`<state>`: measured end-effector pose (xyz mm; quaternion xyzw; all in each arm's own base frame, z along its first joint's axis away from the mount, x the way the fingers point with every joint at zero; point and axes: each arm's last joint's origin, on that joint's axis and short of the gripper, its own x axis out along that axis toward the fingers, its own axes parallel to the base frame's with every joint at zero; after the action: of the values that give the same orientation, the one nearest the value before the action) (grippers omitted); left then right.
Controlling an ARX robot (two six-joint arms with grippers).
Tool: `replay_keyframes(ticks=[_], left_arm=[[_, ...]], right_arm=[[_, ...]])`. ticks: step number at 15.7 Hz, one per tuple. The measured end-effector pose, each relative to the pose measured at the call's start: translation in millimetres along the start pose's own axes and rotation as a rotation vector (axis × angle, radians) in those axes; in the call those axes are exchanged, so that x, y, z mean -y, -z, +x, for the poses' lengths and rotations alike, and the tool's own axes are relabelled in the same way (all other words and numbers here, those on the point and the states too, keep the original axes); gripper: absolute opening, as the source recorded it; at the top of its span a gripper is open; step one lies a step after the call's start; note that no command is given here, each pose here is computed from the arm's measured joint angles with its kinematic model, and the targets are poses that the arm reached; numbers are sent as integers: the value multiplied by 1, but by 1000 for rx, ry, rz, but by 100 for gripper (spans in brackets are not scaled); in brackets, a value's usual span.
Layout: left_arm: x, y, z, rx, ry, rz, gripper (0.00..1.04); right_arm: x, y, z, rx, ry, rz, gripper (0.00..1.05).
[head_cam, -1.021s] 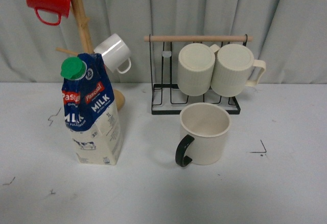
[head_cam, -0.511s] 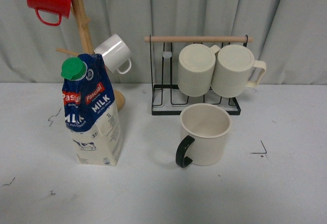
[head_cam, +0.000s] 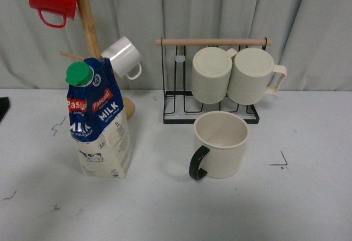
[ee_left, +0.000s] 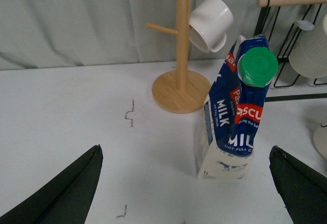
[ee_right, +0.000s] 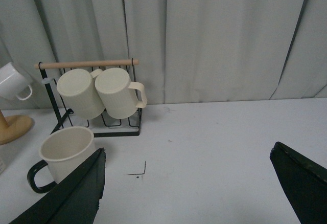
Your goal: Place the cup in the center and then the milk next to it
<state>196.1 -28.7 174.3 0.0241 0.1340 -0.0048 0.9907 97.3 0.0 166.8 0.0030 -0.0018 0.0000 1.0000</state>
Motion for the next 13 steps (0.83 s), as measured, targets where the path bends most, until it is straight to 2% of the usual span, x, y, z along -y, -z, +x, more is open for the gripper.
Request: replay_keyframes(ticks=[4,8,13], left_arm=[[24,6,45,-132,100,10,98],[39,5,67,-141,136,22,98],[51,2,93,-119,115,18,98]], right_arm=[[0,0,0,0,0,0,98],[0,0,0,0,0,0,98],[0,0,0,0,0,0,98]])
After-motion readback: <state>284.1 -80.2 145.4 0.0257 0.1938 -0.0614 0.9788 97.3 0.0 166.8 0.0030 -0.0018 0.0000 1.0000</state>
